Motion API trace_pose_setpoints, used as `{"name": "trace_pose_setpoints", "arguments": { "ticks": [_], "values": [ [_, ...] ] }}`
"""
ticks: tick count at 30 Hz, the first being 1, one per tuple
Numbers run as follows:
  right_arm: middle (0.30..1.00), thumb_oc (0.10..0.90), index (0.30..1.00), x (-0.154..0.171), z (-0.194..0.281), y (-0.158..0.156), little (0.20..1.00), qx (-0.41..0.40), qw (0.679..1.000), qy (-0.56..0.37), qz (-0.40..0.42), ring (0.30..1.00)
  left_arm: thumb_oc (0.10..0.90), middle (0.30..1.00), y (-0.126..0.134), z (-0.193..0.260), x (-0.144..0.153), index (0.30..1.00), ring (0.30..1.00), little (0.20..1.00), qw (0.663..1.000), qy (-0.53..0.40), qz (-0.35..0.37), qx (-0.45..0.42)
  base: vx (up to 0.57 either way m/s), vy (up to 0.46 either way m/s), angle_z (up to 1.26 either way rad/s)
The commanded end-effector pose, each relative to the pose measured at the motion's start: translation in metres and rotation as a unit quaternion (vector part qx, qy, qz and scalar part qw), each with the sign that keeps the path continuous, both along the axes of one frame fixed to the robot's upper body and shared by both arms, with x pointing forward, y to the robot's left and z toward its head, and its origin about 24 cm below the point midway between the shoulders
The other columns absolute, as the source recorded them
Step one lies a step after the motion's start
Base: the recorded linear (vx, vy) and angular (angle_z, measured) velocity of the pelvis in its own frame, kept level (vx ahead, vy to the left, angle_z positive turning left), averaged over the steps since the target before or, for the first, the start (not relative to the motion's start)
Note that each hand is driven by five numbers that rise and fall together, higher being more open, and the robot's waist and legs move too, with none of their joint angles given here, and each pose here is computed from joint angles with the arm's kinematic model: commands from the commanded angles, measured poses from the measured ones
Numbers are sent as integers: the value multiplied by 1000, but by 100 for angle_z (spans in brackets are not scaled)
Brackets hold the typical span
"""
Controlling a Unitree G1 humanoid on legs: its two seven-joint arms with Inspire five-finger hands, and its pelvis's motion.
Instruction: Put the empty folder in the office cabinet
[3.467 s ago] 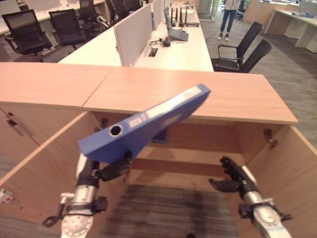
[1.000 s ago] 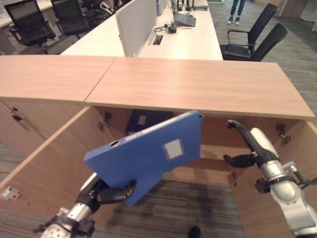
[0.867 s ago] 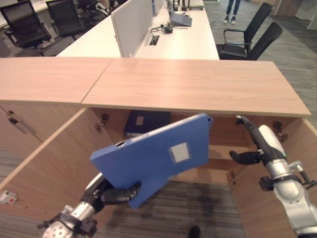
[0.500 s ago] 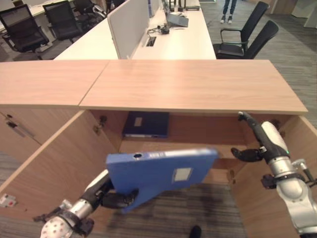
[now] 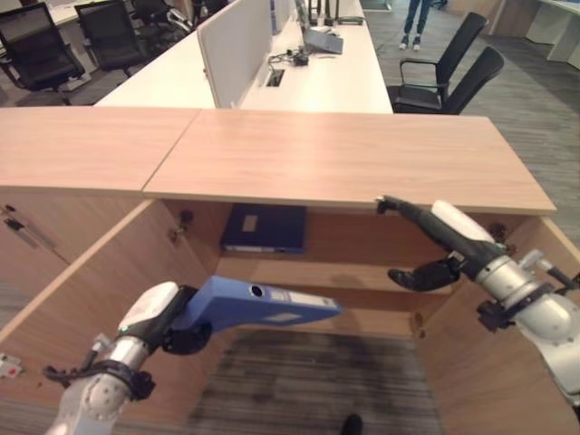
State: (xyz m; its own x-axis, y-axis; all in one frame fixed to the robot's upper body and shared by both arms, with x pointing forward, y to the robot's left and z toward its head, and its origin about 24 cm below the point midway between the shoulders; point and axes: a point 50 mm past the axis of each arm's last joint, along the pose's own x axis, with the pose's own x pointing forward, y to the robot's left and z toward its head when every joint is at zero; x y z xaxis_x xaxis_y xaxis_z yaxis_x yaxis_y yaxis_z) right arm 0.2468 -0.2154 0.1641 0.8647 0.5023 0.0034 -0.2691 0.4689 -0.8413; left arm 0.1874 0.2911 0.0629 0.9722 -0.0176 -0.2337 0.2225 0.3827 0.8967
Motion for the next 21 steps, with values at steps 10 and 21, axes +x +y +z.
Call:
{"name": "trace_pose_setpoints", "arguments": {
  "ticks": [10, 21],
  "values": [
    [900, 800, 900, 19, 36, 42, 900, 86, 989, -57, 102, 900, 400, 300, -14, 73, 52, 300, 300, 300, 969, -239, -23, 59, 0, 0, 0],
    [900, 800, 900, 26, 21, 64, 900, 131, 983, -28, 128, 900, 400, 300, -54, 97, 57, 300, 300, 300, 950, -286, -120, 24, 0, 0, 0]
  ]
}}
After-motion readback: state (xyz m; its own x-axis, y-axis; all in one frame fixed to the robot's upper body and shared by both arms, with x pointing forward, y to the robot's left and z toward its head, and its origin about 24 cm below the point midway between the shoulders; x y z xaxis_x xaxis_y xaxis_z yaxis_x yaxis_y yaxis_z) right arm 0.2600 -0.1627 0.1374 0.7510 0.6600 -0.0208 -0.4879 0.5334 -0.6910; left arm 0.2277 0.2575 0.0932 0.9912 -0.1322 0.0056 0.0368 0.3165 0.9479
